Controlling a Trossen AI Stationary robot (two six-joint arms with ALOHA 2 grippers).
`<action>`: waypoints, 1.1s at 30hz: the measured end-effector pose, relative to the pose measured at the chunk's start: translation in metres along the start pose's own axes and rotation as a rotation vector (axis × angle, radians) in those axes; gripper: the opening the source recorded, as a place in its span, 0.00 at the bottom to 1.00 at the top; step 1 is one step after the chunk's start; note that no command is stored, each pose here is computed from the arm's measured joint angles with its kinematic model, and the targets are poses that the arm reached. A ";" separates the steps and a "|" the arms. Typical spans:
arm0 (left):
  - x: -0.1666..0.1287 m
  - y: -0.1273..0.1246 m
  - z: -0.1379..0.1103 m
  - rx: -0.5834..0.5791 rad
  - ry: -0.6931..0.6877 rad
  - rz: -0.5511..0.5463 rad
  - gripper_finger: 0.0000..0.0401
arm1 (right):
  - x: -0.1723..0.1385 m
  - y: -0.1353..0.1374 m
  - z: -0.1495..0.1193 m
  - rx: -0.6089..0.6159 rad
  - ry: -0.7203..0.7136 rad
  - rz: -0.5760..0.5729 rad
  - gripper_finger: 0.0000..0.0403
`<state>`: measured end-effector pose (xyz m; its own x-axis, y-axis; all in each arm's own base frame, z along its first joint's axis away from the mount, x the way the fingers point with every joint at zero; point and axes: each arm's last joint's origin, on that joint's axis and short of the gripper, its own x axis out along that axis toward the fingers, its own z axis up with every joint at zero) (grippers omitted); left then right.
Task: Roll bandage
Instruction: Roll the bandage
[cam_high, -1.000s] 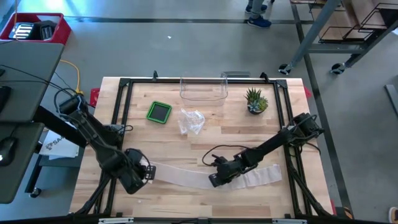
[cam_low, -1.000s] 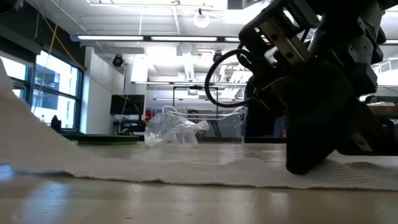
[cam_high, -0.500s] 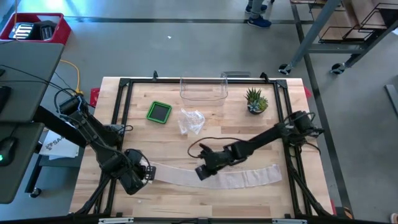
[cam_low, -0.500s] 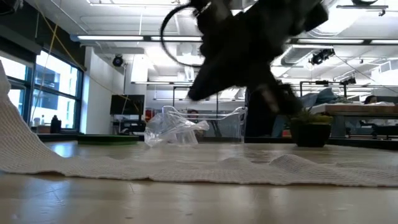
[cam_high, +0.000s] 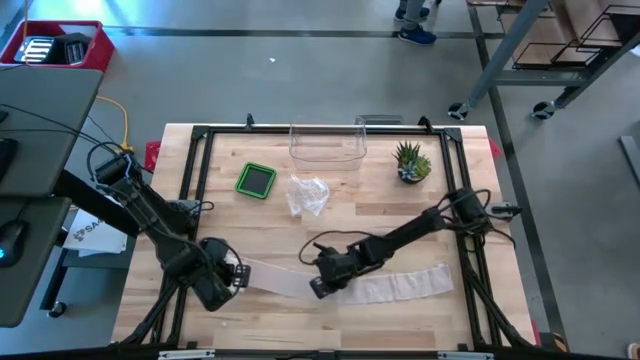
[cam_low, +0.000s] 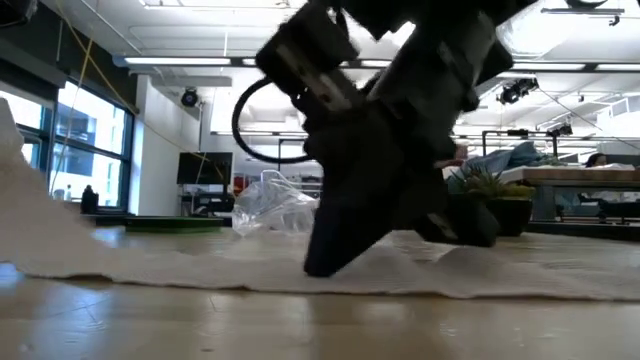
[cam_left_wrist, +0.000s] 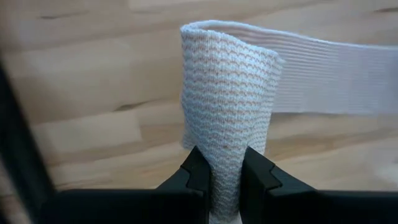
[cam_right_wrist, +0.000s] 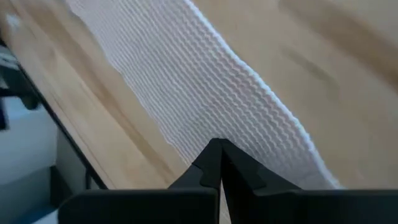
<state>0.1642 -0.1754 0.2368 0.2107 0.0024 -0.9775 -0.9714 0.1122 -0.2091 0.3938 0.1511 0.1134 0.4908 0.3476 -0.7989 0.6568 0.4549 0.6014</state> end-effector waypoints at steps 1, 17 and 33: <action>0.000 0.001 0.001 0.002 -0.001 0.021 0.09 | 0.000 -0.001 -0.003 -0.002 0.011 -0.021 0.00; 0.019 0.002 0.021 -0.068 -0.110 0.291 0.09 | 0.001 0.000 -0.012 -0.025 0.034 -0.022 0.00; 0.025 -0.011 0.041 -0.128 -0.132 0.319 0.09 | 0.002 0.001 -0.013 -0.029 0.078 0.003 0.00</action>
<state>0.1846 -0.1356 0.2154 -0.1007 0.1467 -0.9840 -0.9946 -0.0403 0.0958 0.3879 0.1628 0.1124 0.4456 0.4116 -0.7950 0.6382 0.4766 0.6046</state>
